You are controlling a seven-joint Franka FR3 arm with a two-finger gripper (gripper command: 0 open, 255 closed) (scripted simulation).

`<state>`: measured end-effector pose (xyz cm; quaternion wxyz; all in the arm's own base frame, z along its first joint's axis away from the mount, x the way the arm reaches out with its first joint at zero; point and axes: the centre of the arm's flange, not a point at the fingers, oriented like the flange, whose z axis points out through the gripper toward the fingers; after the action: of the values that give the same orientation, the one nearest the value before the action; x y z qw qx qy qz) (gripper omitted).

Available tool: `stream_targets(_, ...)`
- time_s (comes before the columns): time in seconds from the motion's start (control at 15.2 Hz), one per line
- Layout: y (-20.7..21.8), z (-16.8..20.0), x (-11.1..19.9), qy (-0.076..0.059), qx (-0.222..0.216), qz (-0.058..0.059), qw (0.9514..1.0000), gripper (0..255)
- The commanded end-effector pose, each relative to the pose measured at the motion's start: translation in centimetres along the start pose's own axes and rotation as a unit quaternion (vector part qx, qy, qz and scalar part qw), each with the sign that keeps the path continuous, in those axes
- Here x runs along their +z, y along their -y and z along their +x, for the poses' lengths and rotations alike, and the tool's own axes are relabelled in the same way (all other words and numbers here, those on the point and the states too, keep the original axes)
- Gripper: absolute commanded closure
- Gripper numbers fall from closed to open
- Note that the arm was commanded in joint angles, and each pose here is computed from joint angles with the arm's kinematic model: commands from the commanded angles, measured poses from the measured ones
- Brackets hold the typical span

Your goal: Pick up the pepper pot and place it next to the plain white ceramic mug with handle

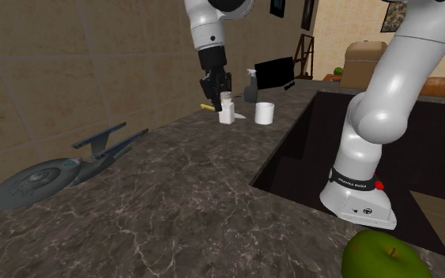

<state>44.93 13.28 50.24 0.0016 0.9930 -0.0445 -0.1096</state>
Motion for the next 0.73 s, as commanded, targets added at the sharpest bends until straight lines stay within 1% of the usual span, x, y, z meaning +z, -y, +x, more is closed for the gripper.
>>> stream_targets(0.0,-2.5,-0.4,-0.1,0.000,-0.001,0.000,1.0000,255)
stream_targets(0.66,-15.5,-2.7,0.6,0.000,-0.001,0.000,1.0000,255)
